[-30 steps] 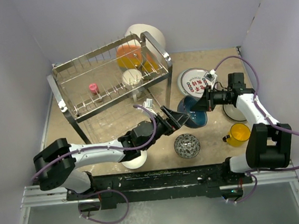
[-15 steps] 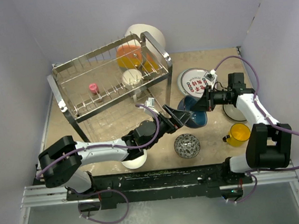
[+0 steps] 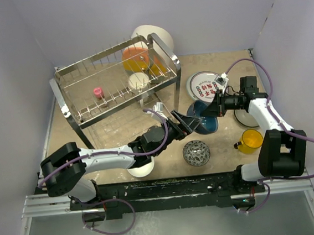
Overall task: Load the mixed dishes into the dish rack
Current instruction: Pick up the bowl from the center of the board.
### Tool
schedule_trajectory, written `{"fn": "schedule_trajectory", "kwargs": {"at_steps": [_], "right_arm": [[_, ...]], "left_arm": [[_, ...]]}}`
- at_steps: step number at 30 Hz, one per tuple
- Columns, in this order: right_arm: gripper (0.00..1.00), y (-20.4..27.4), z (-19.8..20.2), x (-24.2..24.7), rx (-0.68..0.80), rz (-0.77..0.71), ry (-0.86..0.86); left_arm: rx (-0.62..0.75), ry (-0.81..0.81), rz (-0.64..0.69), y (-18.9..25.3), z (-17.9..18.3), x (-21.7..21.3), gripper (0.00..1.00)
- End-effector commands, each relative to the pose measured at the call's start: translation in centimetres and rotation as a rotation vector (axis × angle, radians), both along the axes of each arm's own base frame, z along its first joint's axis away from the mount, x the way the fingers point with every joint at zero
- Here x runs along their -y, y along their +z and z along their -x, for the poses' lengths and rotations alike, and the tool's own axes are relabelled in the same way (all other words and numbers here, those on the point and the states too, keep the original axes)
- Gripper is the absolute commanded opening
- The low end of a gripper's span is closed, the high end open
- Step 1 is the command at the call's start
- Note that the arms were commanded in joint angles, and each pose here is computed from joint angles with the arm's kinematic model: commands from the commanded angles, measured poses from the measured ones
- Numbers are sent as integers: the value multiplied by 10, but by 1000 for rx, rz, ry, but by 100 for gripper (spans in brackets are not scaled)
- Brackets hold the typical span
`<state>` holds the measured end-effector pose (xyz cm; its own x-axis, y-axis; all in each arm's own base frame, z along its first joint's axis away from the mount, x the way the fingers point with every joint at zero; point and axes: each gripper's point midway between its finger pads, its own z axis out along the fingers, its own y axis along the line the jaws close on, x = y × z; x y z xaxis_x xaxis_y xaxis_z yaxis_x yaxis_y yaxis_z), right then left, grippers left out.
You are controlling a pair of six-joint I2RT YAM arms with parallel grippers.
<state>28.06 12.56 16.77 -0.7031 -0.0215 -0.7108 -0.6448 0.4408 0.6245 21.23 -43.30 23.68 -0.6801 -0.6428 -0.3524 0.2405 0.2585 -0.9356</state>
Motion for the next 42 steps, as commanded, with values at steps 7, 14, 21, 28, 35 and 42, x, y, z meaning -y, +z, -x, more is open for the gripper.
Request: {"fn": "schedule_trajectory", "kwargs": {"at_steps": [7, 14, 21, 28, 35, 42], "right_arm": [[0, 23, 2, -2, 68, -26, 22], [0, 22, 1, -2, 67, -22, 21], [0, 19, 0, -1, 63, -20, 20], [17, 19, 1, -2, 68, -23, 26], [42, 20, 4, -2, 89, -19, 42], [49, 21, 5, -2, 103, -12, 51]], "left_arm": [[12, 1, 32, 30, -3, 12, 95], [42, 6, 49, 33, -3, 10, 85], [64, -1, 68, 39, -1, 9, 58], [96, -12, 50, 38, 0, 9, 27], [125, -10, 14, 31, 2, 2, 20], [146, -19, -8, 26, 7, -7, 16]]}}
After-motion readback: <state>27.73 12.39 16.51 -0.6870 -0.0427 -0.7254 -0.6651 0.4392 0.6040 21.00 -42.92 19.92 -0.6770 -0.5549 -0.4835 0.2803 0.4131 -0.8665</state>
